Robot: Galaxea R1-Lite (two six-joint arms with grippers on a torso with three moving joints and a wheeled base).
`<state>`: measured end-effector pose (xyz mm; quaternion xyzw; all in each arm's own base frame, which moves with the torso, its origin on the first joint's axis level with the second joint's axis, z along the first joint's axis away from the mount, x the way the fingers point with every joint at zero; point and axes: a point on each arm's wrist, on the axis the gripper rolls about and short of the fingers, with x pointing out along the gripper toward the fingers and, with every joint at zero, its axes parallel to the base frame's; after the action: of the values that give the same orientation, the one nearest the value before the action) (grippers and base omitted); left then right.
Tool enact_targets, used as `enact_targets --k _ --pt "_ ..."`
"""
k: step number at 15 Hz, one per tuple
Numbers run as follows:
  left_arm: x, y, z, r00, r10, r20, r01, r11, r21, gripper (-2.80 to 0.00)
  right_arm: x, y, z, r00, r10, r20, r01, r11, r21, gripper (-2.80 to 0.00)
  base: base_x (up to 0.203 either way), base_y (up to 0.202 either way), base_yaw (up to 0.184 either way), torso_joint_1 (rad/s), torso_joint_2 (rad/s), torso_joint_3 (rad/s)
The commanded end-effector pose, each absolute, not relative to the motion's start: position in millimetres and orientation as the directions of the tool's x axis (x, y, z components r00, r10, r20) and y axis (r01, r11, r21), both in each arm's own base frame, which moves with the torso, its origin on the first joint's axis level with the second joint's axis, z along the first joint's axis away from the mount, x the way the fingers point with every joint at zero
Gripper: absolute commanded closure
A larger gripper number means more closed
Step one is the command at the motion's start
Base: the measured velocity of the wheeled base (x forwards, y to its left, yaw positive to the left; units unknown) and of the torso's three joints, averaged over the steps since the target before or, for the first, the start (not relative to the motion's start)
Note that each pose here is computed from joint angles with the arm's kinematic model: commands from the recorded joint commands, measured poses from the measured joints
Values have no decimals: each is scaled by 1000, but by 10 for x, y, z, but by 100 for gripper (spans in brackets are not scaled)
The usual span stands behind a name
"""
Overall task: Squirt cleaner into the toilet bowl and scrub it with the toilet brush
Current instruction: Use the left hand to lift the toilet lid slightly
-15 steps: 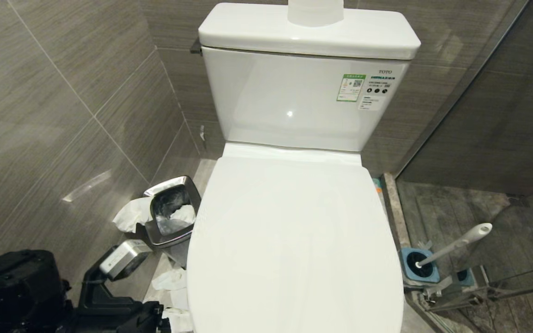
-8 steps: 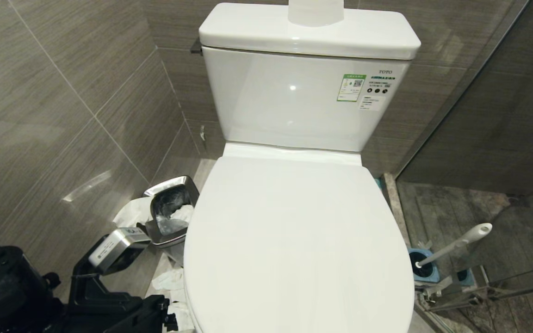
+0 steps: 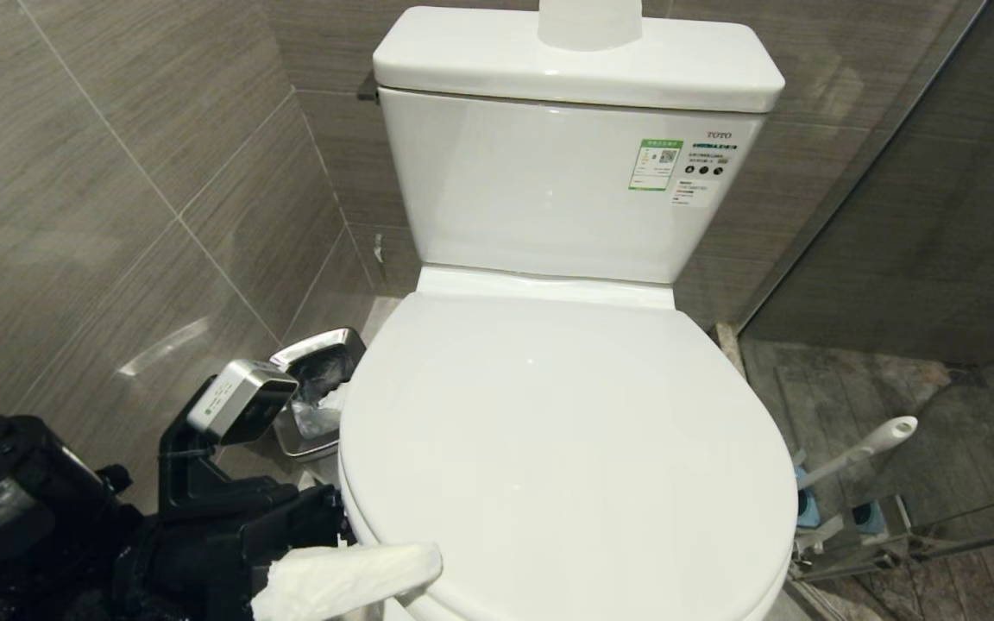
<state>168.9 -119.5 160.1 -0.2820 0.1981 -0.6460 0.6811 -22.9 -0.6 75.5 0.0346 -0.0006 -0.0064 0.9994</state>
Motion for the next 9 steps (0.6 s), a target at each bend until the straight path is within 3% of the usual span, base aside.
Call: enact_targets --k 1,9 --pt "1728 -1215 1684 81 -990 120 777 -12 -629 -280 -228 -6 755 1000 -12 0 12 998 69 0 0 0 0 0 0 0" --pt "1758 -1231 1924 78 -980 185 771 -58 -634 -280 -228 -6 755 1000 -12 0 12 998 69 0 0 0 0 0 0 0"
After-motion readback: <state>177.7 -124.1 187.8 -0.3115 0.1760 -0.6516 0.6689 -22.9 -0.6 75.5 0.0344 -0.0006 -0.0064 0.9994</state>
